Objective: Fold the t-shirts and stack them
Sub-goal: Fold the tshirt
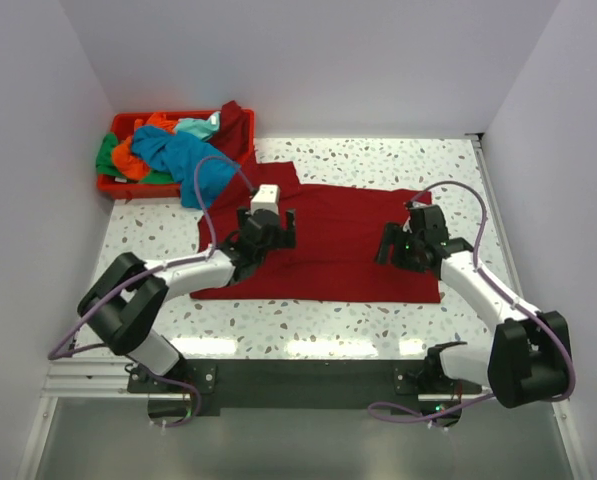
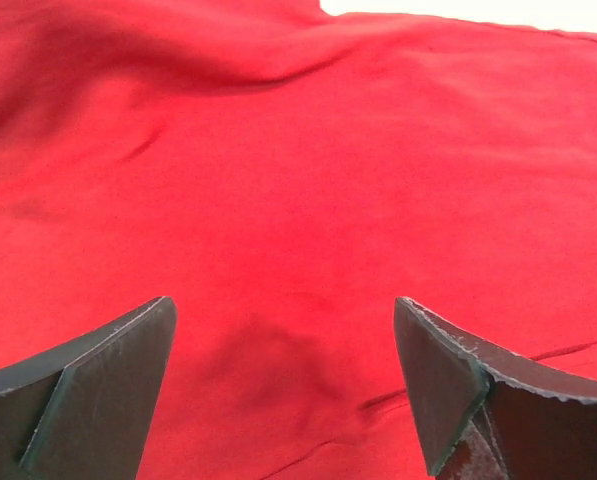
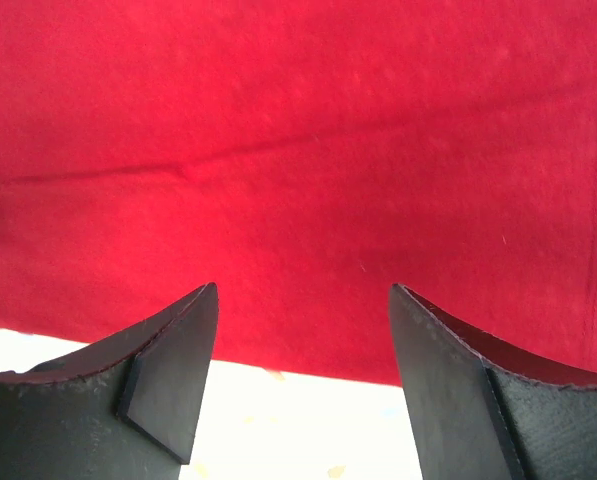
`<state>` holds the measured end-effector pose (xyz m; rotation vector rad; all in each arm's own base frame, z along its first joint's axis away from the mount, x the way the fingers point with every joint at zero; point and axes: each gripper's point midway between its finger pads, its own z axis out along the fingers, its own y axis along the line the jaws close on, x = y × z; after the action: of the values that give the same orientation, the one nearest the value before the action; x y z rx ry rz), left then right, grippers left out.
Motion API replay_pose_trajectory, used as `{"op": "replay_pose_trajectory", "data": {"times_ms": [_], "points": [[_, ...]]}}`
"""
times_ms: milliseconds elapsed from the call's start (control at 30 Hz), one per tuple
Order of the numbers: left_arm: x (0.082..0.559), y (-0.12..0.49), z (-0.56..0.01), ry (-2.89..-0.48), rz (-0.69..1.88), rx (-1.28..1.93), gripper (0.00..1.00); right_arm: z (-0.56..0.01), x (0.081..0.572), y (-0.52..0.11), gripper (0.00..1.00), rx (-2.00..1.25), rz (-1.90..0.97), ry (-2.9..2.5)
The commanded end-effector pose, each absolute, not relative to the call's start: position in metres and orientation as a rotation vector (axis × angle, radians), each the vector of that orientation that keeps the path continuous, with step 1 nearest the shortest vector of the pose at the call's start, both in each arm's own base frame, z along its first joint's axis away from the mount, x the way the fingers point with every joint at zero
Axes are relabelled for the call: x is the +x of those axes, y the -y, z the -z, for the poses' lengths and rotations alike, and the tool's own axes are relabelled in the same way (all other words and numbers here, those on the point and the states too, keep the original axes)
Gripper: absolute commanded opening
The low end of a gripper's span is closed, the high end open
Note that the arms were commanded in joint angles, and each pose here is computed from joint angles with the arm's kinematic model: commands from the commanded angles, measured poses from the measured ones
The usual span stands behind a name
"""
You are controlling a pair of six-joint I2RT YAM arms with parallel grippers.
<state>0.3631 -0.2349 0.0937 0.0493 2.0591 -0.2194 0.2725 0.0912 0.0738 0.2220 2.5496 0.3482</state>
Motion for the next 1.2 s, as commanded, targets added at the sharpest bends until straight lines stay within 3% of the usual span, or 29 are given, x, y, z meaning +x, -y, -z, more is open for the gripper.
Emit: {"op": "replay_pose_trajectory", "data": {"times_ms": [0,300,700,1167], "points": [[0.359,0.206,-0.093,-2.003,0.275,-0.052,0.95,-0.092,0.304,-0.104,0.73,0.2,-0.4,-2.468],[0.34,0.184,-0.056,-2.056,0.291,-0.071,0.99,-0.051,0.32,-0.111,0.72,0.179,-0.323,-2.574],[0.299,0.157,0.0,-2.177,0.252,-0.168,1.0,0.007,0.276,-0.096,0.72,0.237,-0.156,-2.762],[0.245,0.142,0.017,-2.229,0.209,-0.235,1.0,-0.007,0.235,-0.087,0.72,0.282,-0.095,-2.768]]}}
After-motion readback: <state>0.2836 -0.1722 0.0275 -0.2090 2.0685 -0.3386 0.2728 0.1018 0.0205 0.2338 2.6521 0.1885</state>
